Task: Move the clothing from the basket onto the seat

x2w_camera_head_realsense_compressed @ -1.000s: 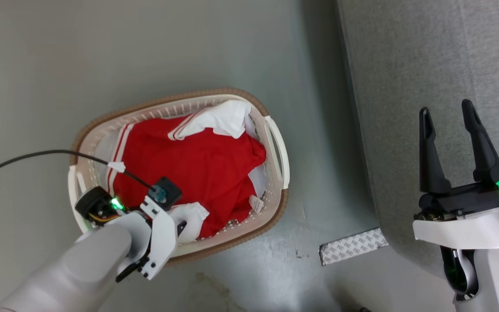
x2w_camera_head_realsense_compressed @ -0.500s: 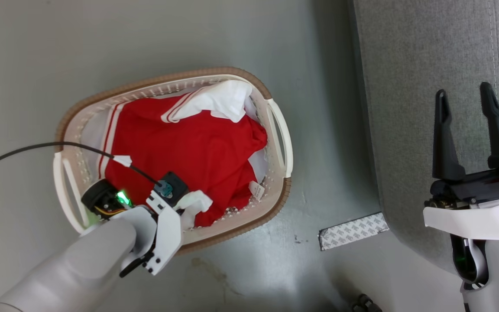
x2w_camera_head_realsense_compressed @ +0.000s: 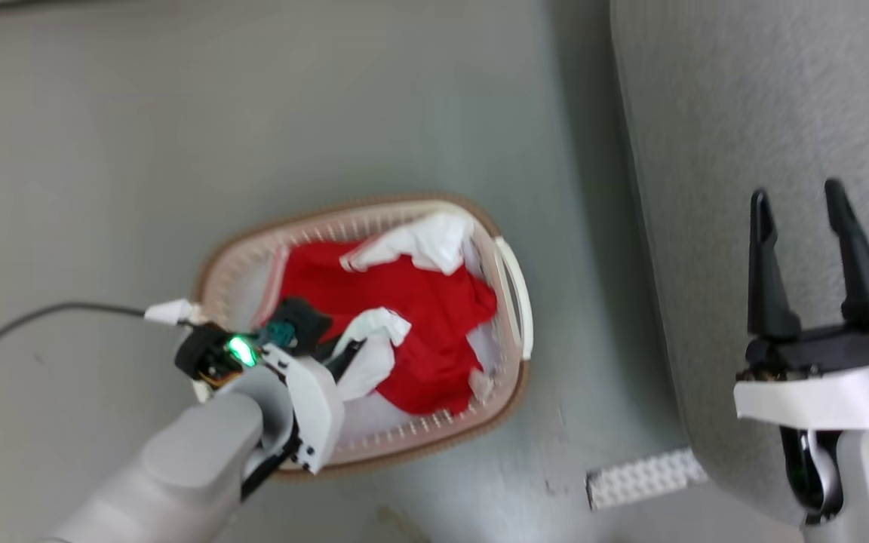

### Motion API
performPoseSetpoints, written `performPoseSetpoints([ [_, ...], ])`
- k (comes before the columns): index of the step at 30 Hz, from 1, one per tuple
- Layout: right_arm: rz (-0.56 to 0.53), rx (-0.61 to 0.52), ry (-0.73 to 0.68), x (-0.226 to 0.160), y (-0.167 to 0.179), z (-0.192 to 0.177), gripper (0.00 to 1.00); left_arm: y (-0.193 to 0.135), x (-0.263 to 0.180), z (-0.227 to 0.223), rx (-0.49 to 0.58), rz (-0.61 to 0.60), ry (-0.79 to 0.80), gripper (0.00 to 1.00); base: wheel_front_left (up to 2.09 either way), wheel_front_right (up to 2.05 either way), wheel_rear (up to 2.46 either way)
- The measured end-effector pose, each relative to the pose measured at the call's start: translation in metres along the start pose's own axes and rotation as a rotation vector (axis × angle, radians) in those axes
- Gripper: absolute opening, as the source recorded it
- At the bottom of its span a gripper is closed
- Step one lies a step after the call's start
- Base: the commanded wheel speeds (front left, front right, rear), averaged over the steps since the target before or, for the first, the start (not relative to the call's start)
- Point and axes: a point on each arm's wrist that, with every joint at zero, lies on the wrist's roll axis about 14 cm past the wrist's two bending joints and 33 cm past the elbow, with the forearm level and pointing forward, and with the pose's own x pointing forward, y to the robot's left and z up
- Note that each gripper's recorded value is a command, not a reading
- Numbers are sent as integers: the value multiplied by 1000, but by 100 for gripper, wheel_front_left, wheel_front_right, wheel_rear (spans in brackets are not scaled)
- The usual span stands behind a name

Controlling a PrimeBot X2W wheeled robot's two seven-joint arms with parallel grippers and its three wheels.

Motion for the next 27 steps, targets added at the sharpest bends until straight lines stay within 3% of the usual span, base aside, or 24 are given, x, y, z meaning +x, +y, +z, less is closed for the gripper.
performPoseSetpoints([
  [5,9,21,-38,-22,7,25,100,-4,-34,42,-19,86,-132,0,0,0,0],
  [15,33,17,-132,-81,18,72,100,-29,-135,136,48,290,-453,0,0,0,0],
  [27,81,27,-219,-124,34,100,100,-65,-234,175,126,449,-730,0,0,0,0],
])
